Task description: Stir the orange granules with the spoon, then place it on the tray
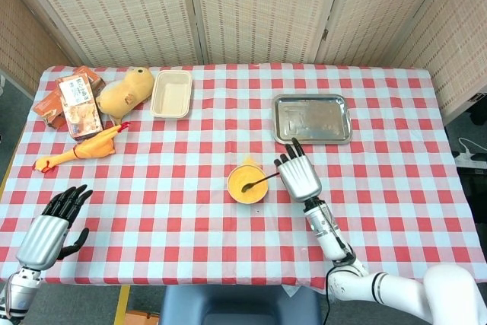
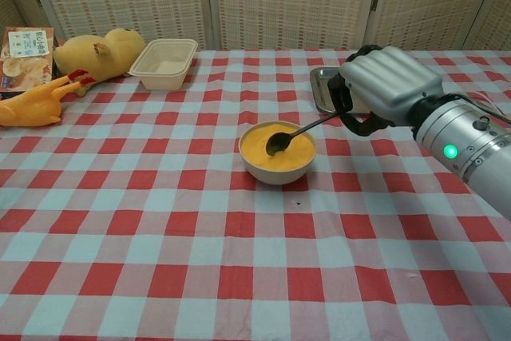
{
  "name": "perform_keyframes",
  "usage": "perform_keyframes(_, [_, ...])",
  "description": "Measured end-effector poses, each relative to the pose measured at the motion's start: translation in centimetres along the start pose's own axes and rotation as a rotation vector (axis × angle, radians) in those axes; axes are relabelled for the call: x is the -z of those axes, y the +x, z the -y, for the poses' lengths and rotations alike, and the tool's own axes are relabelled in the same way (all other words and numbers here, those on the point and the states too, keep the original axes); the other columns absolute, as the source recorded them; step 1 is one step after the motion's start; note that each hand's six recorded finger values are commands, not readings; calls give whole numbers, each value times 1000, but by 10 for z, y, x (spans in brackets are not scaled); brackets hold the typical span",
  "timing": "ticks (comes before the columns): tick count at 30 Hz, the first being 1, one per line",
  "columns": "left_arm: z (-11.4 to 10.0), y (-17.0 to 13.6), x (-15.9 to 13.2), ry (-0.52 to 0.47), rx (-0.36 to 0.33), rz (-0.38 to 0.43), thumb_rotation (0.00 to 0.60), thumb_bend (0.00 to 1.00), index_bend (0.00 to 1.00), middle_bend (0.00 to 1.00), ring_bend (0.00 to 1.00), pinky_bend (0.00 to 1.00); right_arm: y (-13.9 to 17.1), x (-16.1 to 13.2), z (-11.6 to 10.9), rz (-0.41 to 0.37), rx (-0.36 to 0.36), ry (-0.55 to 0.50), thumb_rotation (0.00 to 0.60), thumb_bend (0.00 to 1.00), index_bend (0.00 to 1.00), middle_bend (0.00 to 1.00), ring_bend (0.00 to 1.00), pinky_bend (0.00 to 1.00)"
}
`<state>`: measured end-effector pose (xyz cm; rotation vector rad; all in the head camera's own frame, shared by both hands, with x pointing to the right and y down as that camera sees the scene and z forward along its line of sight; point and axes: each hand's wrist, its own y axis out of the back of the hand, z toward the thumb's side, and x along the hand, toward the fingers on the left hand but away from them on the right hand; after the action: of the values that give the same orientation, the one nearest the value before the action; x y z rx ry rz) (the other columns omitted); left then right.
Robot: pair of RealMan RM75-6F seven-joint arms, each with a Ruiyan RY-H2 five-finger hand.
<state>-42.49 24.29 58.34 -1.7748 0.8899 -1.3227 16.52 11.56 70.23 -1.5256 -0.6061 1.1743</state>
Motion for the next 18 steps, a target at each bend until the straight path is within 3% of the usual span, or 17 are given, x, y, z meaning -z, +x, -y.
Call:
perform_keyframes(7, [-2,0,1,-4,-7,-3,600,455,0,3,0,126,-6,-3,-10,9,89,16,600,395,1000,507,190,134])
perform_keyframes(14, [-2,-1,1,-4,-5,-1,600,455,0,3,0,126,-3,-3,-3,-27,187,131,600,396,1000,508,190,138])
perform_keyframes(18, [-2,-1,1,-4,-5,-3,600,455,0,3,0,127,-6,-2,0,-14,214,99,600,395,1000,511,195,144])
